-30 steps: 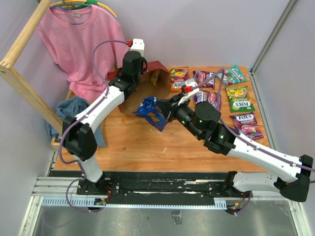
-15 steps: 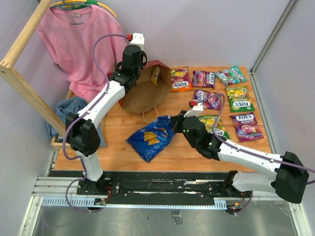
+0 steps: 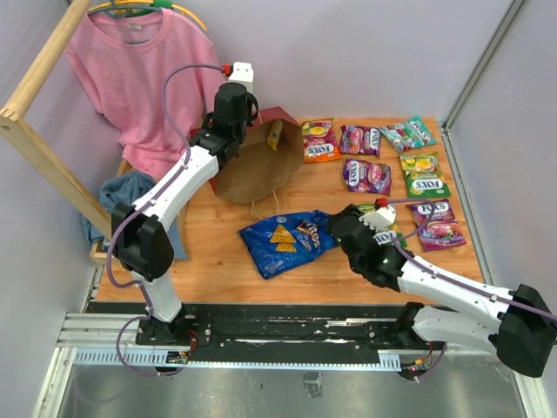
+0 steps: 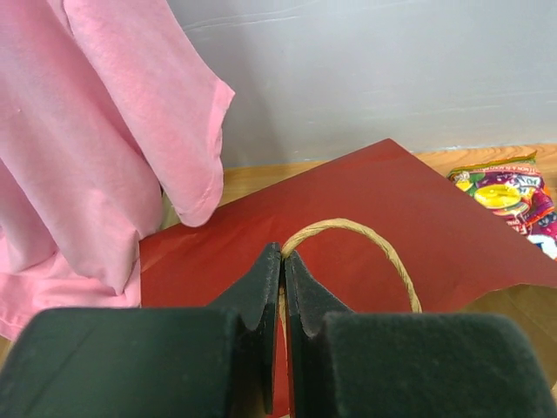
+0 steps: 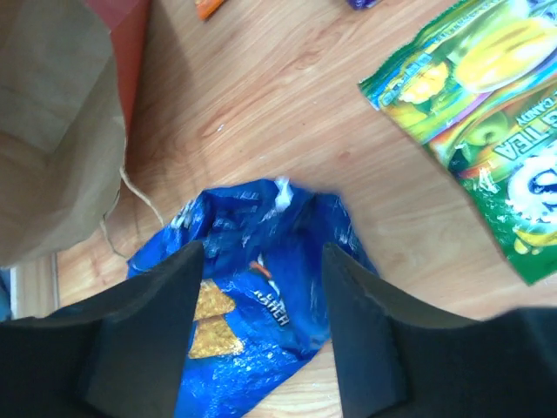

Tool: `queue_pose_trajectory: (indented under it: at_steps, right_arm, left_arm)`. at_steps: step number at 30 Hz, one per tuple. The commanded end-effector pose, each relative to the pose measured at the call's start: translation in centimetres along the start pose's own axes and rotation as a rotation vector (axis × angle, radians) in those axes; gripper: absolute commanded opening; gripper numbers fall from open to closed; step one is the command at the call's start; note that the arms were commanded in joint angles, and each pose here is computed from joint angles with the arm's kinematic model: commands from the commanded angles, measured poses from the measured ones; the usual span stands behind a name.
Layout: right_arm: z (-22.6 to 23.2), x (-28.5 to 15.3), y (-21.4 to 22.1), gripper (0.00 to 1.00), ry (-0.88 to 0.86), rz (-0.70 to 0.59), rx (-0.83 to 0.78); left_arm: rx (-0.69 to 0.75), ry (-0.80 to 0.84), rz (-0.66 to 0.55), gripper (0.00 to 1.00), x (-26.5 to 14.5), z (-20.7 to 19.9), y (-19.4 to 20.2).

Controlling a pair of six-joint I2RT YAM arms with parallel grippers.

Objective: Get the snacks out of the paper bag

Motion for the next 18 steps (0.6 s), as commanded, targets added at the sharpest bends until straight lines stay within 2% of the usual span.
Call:
queue_pose_trajectory:
  at_steps: [1,2,3,6,7,10,15,18]
  right_arm:
    - [-0.4,-0.4,-1.3,0.78,0.059,-0.007,-0.061]
    - [0.0,-0.7,-1.5,0.87,0.038,0.003,-0.106]
    - [0.5,-1.0,-1.8,0.89,0.010,0.005,-0.149]
    - [2.7,-2.1,-2.9,0.89,-0.104,-0.049,-0.272]
    - [3.4,-2.6,-3.0,0.86,-0.133,-0.064,-0.315]
    - [6.3,-3.3,-2.6,0.68,-0.240,-0.074,-0.515]
    - [10.3,-1.7,3.1,0.61,-0.477,0.115,-0.864]
    - [11.6,-0.4,7.2,0.43,-0.565,0.278,-0.979]
  left_arm:
    - [-0.045,0.018,-0.050,0.07,-1.4,0.3,-2.5]
    - [-0.046,0.020,-0.048,0.07,-1.5,0.2,-2.5]
    - [-0.049,0.023,-0.047,0.07,-1.6,0.2,-2.7]
    - [-0.056,0.034,-0.046,0.08,-1.9,0.1,-2.8]
    - [-0.058,0.038,-0.047,0.08,-2.0,0.1,-2.9]
    - [-0.062,0.045,-0.048,0.08,-2.4,0.1,-3.1]
    - [-0.071,0.061,-0.054,0.09,-3.2,0.2,-3.6]
    - [-0.080,0.073,-0.055,0.09,-3.6,0.2,-3.7]
Point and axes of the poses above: each gripper's point midway between its finger pads, its own x axis out along the fingers, its own z axis along the line the jaws close on, y = z × x, the point moved 2 cm from there along -x, back along the fingers, and after that the axes turned 12 degrees about -x, right-handed, at the moved point
